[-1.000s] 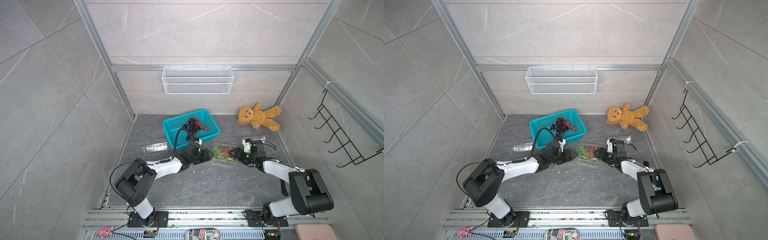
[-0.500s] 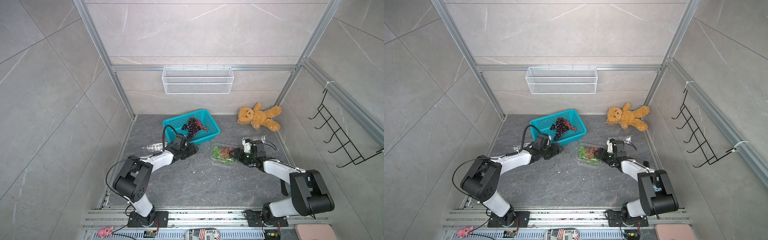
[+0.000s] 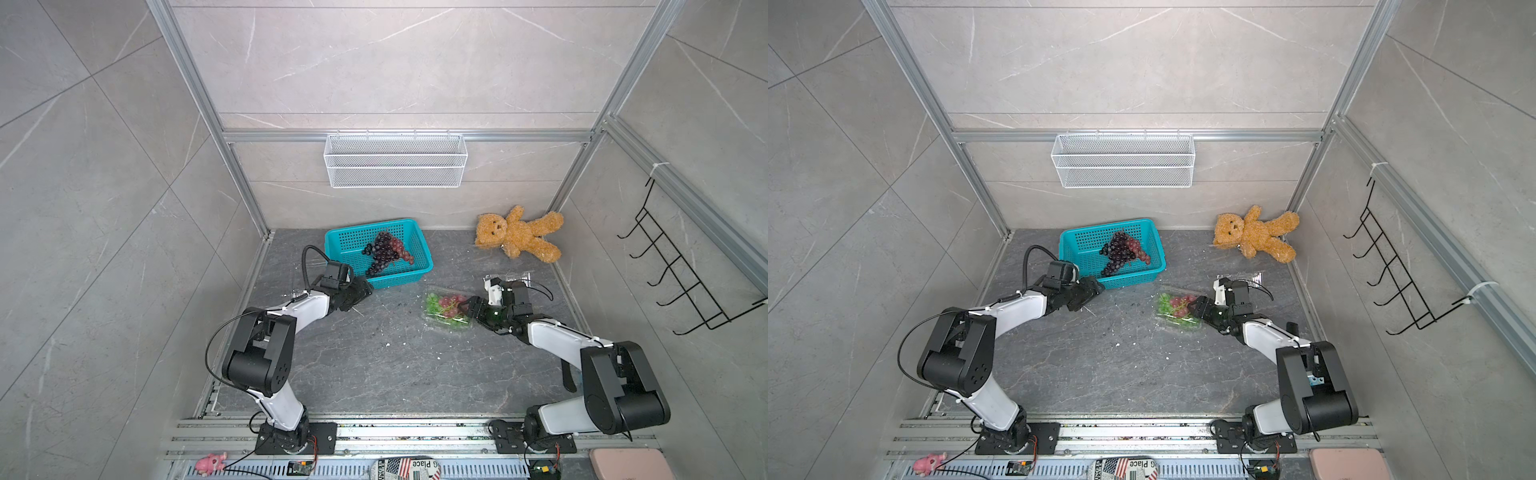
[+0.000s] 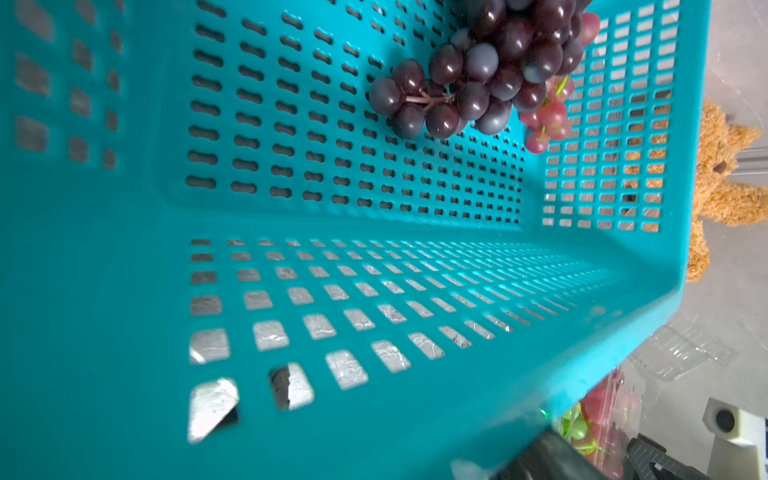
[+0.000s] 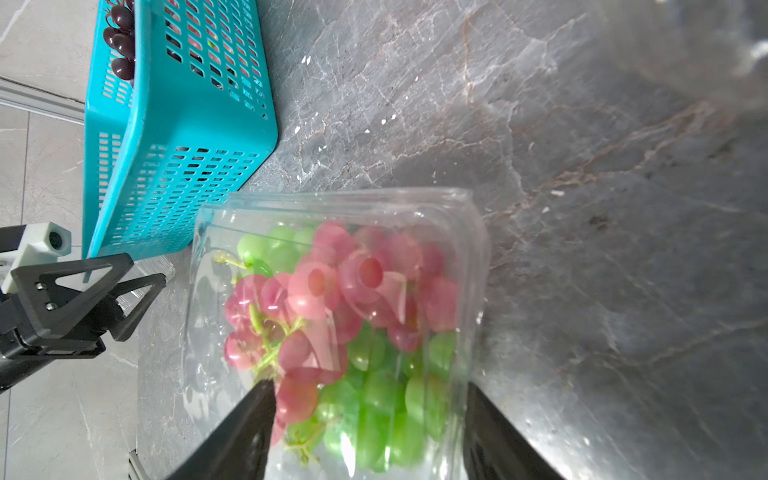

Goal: Pack grapes into containers
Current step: Adjust the basket at the center of the board, then move the packing box to the center of the board.

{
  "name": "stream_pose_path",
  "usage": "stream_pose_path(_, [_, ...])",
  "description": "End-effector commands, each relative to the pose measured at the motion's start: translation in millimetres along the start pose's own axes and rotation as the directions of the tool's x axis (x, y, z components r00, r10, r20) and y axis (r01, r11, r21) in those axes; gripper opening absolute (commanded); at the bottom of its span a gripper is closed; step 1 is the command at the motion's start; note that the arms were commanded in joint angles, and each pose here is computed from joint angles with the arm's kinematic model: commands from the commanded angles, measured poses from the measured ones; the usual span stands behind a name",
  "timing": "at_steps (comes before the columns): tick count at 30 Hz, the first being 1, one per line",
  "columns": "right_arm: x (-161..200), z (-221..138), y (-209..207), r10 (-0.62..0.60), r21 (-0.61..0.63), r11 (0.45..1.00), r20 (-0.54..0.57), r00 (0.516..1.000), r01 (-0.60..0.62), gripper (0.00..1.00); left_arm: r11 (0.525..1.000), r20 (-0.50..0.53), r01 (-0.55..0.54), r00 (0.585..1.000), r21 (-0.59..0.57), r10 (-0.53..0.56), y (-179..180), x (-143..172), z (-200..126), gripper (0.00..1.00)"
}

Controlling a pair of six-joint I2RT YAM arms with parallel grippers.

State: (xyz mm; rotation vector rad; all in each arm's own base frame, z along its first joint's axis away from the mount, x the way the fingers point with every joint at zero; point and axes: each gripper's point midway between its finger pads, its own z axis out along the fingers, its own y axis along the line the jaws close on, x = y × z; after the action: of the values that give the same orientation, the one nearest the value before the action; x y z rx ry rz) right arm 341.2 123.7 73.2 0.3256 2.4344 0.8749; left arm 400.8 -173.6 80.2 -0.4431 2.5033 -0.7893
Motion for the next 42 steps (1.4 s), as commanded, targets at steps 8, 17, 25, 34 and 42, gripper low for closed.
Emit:
stream_pose_path(8, [-10, -15, 11, -0.044, 0.022, 0.999, 0.000, 0.999, 0.044, 0.87, 0.992, -0.015, -0.048, 0.999, 0.118, 0.050, -32, -9, -11, 0.74])
stream_pose_path(17, [-30, -36, 5, -0.055, 0.085, 0.995, 0.034, 0.998, 0.052, 1.00, 0.970, -0.082, -0.123, 0.986, 0.209, 0.142, -73, 32, -19, 0.86])
stream_pose_path(25, [-28, -29, 0, -0.020, 0.079, 0.997, 0.021, 1.000, 0.019, 0.90, 0.922, -0.200, -0.195, 0.941, 0.334, 0.272, -152, 89, 18, 0.99])
stream_pose_path(34, [-17, -14, -11, 0.012, 0.071, 0.997, -0.008, 1.000, -0.011, 0.79, 0.895, -0.258, -0.181, 0.917, 0.409, 0.304, -201, 119, 55, 0.99])
stream_pose_path(42, [-16, -9, -15, 0.018, 0.076, 0.997, -0.012, 1.000, -0.017, 0.74, 0.889, -0.288, -0.170, 0.906, 0.425, 0.311, -215, 135, 65, 0.99])
